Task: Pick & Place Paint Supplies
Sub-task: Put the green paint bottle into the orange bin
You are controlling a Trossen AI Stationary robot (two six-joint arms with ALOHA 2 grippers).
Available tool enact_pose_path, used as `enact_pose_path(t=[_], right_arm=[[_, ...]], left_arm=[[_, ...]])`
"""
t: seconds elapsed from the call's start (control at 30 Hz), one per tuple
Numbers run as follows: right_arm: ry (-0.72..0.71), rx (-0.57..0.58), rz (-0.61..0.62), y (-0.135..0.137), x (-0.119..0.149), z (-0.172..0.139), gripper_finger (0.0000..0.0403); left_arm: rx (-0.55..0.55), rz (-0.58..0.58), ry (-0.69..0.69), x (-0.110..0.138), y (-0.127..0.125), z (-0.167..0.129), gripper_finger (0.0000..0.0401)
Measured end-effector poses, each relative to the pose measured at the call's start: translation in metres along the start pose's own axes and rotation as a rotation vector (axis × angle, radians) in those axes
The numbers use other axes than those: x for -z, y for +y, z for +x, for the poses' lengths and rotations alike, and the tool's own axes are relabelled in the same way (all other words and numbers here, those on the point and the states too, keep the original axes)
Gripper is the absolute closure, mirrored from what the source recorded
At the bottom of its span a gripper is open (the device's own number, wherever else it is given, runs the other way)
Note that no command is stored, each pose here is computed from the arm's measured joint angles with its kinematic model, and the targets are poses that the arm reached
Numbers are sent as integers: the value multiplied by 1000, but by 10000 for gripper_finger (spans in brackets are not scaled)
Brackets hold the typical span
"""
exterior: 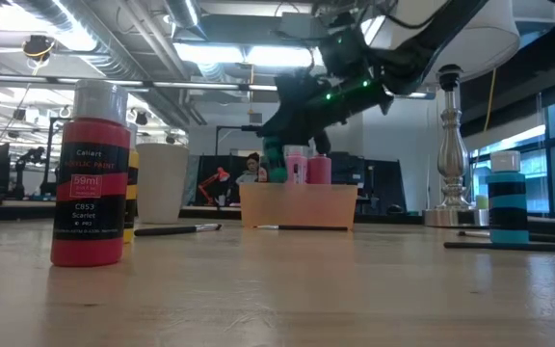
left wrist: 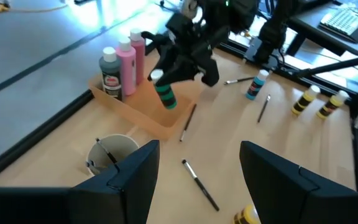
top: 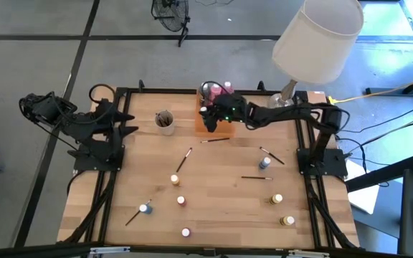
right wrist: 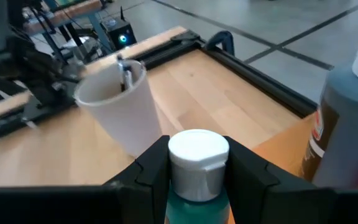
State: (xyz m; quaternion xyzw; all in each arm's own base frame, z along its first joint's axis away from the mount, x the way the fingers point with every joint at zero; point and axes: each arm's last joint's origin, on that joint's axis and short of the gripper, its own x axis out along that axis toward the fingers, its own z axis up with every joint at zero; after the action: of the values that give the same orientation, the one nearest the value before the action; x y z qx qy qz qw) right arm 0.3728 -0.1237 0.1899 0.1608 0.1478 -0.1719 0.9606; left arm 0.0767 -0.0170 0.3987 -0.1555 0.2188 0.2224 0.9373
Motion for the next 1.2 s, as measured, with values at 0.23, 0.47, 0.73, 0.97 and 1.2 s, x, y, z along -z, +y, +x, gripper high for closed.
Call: enact_pose_path(t=[0.23, 0.47, 0.73, 0.97, 1.2], right_arm=[[22, 14, -35, -7, 15, 12, 282], [14, -15, -42, -14, 25, 22, 282], [-16, -85, -87, -10, 25, 25, 282], [4, -164, -146, -1, 28, 24, 282], [3, -209, -188, -1, 30, 26, 282]], left_arm=[[-33, -28, -33, -1, 1, 0, 182], [-56, -66, -57, -2, 2, 0, 182], [-68, -109, -71, -2, 2, 0, 182], [-96, -147, -104, -3, 3, 0, 182], [-122, -158, -132, -3, 4, -1, 182]])
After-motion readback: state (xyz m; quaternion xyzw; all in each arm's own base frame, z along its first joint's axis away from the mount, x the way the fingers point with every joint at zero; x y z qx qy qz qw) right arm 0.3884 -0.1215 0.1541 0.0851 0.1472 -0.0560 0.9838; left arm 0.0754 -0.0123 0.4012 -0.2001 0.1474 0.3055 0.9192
